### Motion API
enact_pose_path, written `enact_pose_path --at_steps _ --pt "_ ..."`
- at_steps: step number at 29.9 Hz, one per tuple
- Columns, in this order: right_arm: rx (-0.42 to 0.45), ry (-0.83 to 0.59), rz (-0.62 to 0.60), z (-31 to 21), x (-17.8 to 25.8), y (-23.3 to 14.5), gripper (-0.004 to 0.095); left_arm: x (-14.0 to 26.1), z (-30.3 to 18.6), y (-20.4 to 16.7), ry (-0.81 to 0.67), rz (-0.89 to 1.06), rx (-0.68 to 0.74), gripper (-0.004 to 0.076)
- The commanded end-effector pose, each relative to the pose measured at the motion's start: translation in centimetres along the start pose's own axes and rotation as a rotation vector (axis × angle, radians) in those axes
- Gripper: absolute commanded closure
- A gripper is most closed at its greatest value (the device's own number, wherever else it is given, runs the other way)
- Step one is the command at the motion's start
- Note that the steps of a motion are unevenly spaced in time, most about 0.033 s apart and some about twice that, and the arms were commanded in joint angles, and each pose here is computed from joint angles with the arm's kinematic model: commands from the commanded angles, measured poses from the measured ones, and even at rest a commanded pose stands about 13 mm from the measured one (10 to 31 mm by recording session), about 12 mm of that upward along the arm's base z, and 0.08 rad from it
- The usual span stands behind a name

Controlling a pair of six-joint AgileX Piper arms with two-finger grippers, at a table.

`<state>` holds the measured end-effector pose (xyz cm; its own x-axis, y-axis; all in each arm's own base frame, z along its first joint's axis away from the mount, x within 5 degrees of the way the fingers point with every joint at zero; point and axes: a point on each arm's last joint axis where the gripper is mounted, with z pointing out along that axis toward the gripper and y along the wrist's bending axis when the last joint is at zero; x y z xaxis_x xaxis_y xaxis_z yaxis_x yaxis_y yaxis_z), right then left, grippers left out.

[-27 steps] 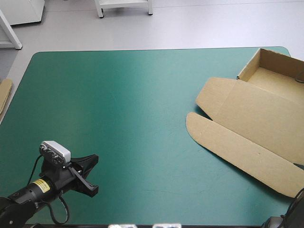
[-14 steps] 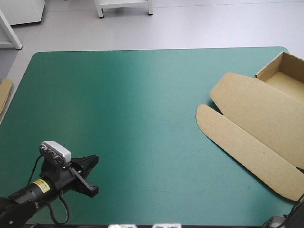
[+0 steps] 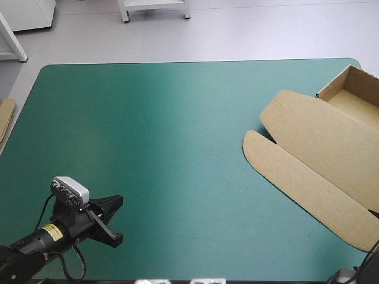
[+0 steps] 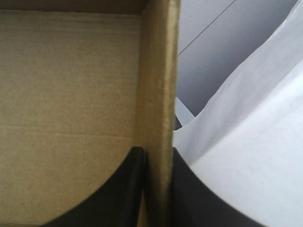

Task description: Fold the box

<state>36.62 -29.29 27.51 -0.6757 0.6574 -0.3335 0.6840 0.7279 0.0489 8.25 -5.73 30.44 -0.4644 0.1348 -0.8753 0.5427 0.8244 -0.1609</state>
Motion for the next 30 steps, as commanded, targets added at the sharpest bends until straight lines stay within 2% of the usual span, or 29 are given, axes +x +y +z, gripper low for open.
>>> enact_pose_path --at_steps 1,3,6,14,21,24,30 --pt "-0.005 -0.078 -0.005 -3.3 -0.3 -0.1 0.054 -1.2 -0.4 -0.2 -0.075 -0.018 0.006 0.072" --pt "-0.004 -0.069 0.004 -3.3 -0.2 -0.1 0.0344 -1.2 -0.4 -0.2 -0.075 -0.018 0.006 0.0721" --pt "-0.008 -0.072 0.007 -3.7 -0.2 -0.1 0.0167 -1.2 -0.4 -0.2 -0.075 -0.018 0.006 0.0721" --pt "-0.016 -0.139 0.011 -6.9 0.0 -0.7 0.0152 -1.2 -0.4 -0.2 -0.07 -0.018 0.007 0.0721" --pt "-0.102 -0.243 0.04 -12.2 0.8 -0.8 0.0152 -1.2 -0.4 -0.2 -0.07 0.011 0.006 0.0721" --pt "-0.233 -0.323 0.017 -16.0 1.8 0.4 0.0152 -1.2 -0.4 -0.2 -0.071 0.013 0.006 0.0721" --pt "-0.608 -0.443 -0.122 -23.1 4.7 5.6 0.0197 -1.4 -0.4 -0.1 -0.095 0.029 -0.006 0.0721"
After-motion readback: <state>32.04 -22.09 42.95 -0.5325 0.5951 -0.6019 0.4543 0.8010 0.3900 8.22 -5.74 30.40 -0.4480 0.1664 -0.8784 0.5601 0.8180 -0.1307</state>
